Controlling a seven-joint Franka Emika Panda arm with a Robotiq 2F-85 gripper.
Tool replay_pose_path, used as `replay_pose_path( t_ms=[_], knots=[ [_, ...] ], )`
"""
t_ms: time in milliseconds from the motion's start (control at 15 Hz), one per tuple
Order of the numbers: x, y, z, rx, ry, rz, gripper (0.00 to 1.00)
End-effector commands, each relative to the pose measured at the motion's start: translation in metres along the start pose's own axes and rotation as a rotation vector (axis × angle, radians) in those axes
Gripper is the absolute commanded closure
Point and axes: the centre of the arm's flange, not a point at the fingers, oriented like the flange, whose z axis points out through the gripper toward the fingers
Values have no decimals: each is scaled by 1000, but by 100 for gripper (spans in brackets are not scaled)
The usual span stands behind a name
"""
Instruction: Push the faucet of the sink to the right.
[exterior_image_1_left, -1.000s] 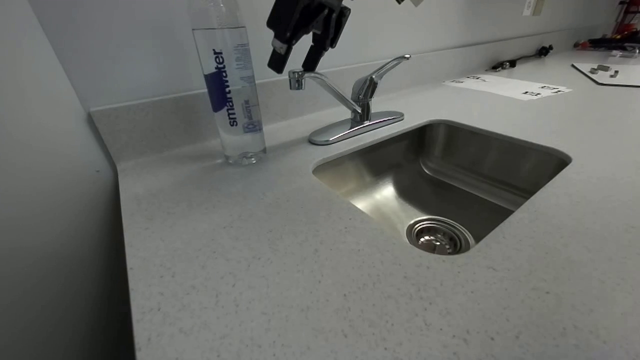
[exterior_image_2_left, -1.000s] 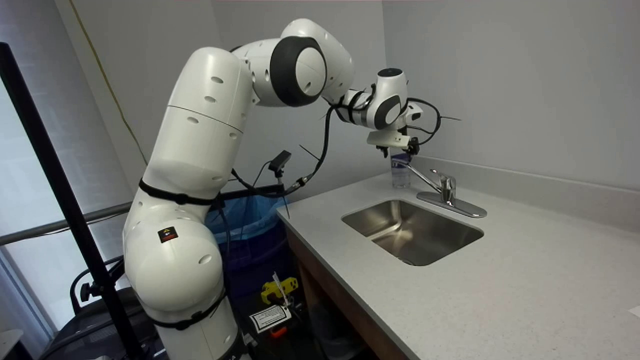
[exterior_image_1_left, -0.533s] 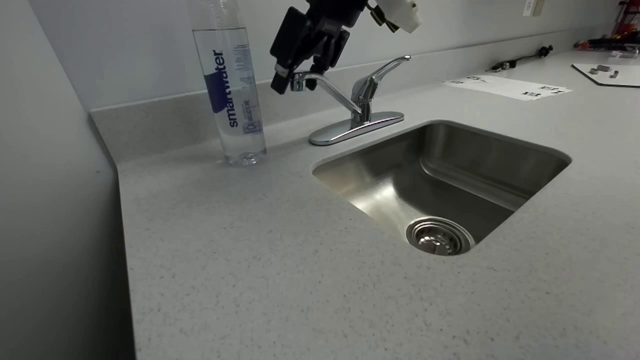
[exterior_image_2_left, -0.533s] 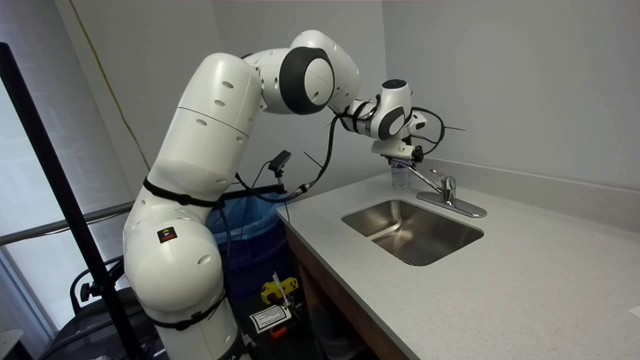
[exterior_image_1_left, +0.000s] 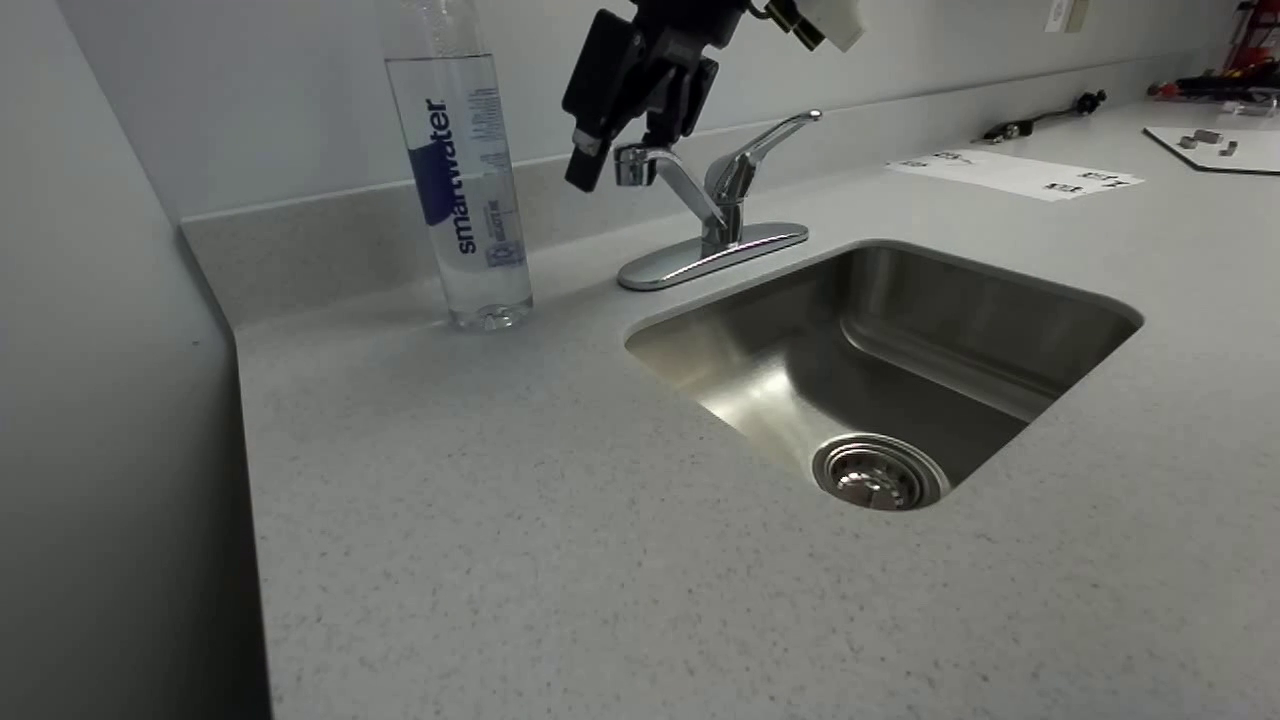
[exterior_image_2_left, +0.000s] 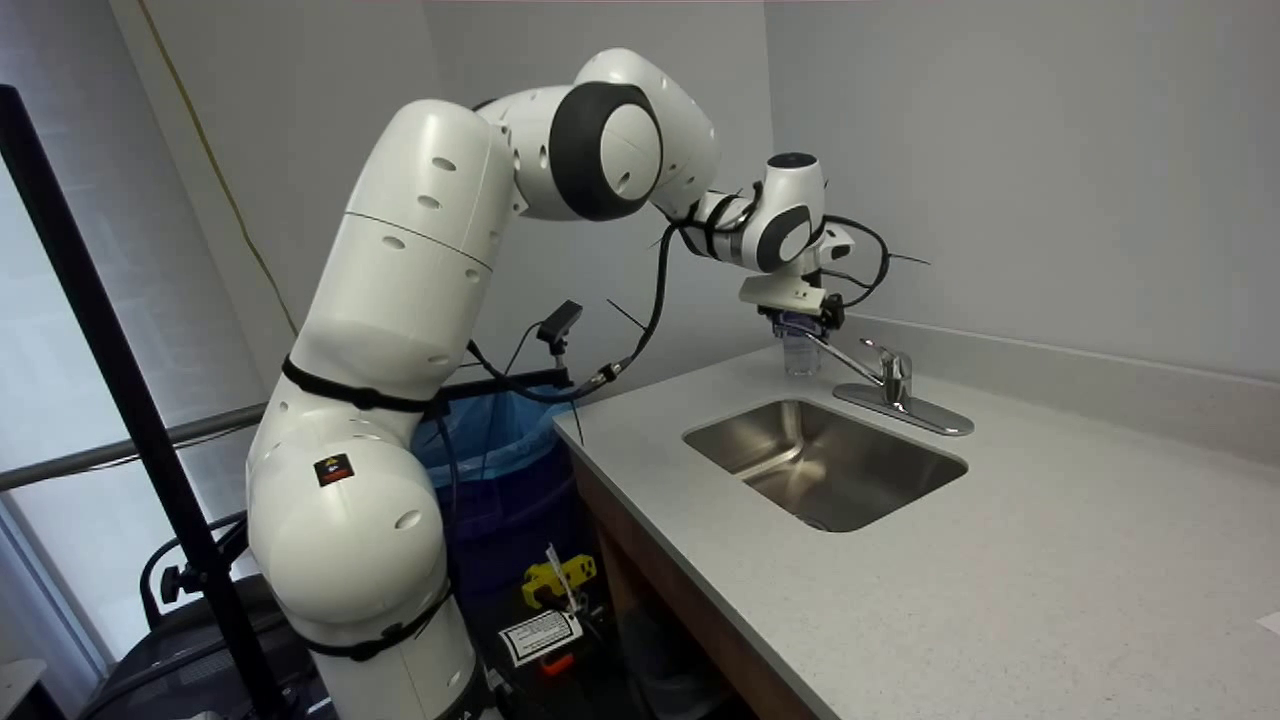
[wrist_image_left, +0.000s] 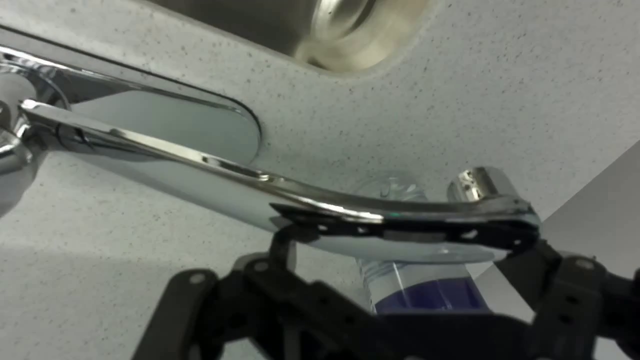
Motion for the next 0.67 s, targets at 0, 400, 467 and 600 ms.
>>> replay_pose_path(
  t_ms=[0, 400, 467, 600],
  knots=[
    [-35, 5, -16, -11, -109, 25, 0],
    [-62, 18, -39, -47, -154, 54, 0],
    [-67, 20, -43, -53, -161, 61, 0],
    [-78, 26, -51, -66, -170, 73, 0]
  ],
)
